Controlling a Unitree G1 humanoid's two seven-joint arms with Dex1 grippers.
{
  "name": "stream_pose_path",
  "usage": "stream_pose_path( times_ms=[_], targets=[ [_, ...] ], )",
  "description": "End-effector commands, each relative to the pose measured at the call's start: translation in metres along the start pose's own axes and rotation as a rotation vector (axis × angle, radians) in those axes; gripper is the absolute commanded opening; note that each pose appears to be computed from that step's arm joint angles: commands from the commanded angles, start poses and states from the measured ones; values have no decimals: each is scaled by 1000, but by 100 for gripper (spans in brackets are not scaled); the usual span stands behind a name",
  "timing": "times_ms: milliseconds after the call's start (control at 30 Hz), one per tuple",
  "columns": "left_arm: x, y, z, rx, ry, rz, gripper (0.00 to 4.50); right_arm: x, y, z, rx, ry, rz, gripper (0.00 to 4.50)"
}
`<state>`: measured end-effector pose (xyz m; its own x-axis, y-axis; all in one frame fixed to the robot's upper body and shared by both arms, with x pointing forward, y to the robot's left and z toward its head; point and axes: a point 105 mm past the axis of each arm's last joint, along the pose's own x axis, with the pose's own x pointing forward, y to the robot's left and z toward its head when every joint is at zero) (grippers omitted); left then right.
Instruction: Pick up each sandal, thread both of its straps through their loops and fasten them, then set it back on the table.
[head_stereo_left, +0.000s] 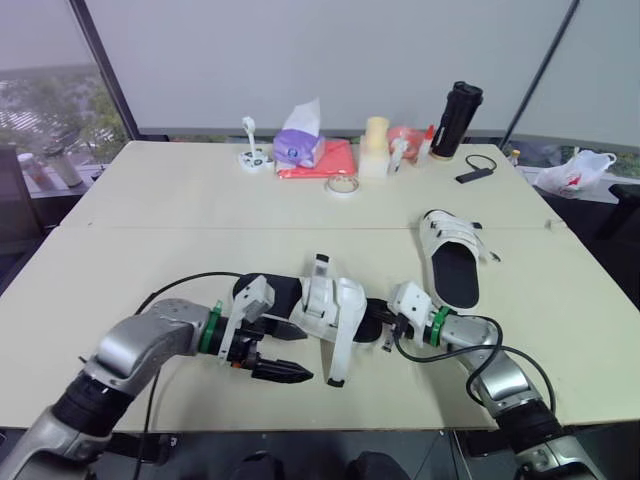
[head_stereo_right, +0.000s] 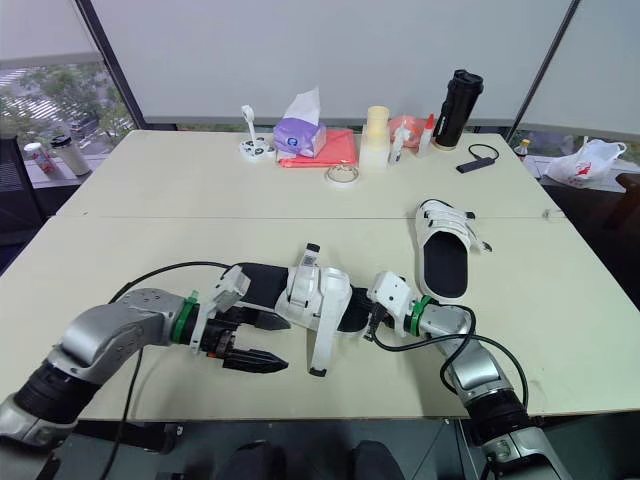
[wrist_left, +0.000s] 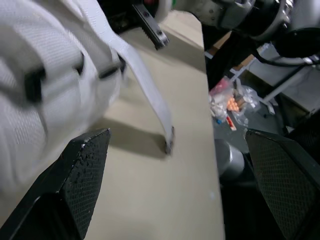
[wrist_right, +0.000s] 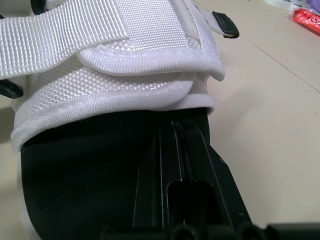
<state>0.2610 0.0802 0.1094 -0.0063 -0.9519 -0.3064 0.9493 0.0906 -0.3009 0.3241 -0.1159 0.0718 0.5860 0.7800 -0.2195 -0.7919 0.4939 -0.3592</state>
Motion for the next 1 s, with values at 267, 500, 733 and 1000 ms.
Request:
stream_pose_path(
  times_ms=[267, 500, 733, 1000],
  targets=[
    [19, -2, -4, -60, 13, -75, 444, 0, 10, -26, 44, 104, 12, 0],
    [32, 0, -8, -114, 17, -75, 360, 2, 10, -26, 48, 99, 6, 0],
    [47, 5, -4, -131, -20, -71, 5, 2, 9, -25, 47, 98, -1, 0],
    [27, 11, 33, -147, -129, -61, 5, 0, 10, -29, 53, 109, -3, 0]
  ],
)
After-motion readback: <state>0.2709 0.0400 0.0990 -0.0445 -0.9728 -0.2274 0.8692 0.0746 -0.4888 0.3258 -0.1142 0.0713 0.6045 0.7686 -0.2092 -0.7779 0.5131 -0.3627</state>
